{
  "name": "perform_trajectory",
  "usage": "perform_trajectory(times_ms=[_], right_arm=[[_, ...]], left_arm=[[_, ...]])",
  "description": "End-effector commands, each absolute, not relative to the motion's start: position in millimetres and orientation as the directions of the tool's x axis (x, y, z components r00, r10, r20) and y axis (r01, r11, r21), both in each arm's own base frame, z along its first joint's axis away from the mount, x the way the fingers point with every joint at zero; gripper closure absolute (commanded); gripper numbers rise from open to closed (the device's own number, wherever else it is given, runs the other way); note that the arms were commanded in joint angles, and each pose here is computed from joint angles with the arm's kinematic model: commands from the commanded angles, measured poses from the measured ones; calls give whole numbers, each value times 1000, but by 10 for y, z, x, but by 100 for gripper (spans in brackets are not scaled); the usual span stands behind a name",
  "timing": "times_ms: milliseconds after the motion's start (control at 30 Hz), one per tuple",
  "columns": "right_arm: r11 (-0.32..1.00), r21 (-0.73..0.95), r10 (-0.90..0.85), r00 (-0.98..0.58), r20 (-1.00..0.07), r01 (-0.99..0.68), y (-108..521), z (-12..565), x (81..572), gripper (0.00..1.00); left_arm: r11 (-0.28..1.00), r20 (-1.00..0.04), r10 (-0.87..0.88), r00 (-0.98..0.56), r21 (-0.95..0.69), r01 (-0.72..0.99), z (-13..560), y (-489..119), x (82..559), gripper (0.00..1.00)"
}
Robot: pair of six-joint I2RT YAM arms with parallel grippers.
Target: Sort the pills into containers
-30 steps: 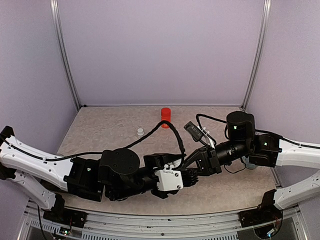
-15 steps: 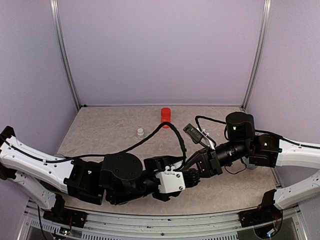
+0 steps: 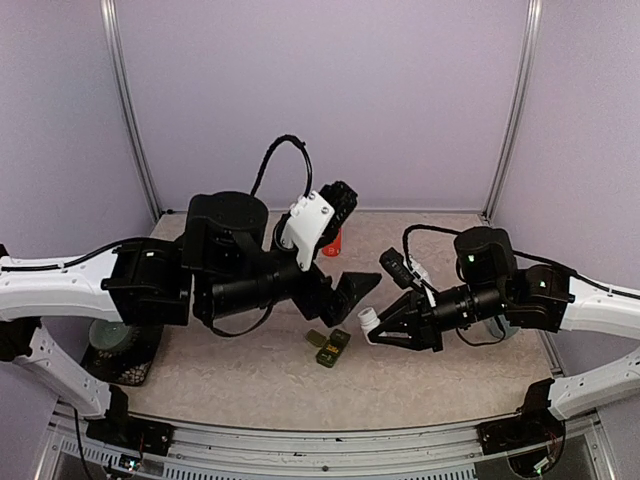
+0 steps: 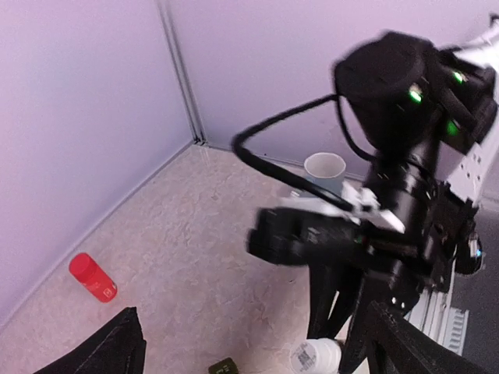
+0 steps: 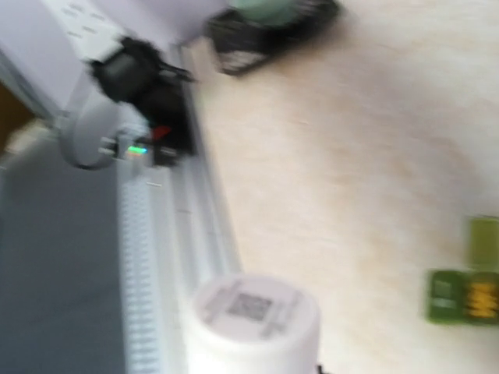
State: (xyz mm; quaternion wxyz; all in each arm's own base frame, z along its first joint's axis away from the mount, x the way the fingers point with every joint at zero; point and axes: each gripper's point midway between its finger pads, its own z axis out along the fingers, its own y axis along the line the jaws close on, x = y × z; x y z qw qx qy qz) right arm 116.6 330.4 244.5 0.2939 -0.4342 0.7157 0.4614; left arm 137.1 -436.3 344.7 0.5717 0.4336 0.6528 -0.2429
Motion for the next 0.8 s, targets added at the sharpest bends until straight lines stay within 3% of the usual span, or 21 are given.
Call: perform_trajectory(times_ms=[0,133,267,500,767], right_arm=[[336,193,-377,-320,-869,-922,3158,2443,1462,99],[448,111,-379,-301,-875,-887,3089,2461,1664,100],[514,85,-343,-295,-892,-854,3053,2553,1756,100],[543,63,-320,-275,-907,-838,3052,2621,1784,100],[549,61,-316,-274,-909,-834,3067,2638,1777,99]], left_arm=[[569,-912,227,-342,-161,806,3343,-4309,1618,7],[564,-866,176,-468,-301,769,3378,-4375,1670,9],[601,-815,214,-538,-325,731,3207,-4461,1699,13],[598,-748,176,-640,-435,673,2996,-4499,1827,24],[590,-726,120,-677,-497,637,2929,-4512,2012,27]])
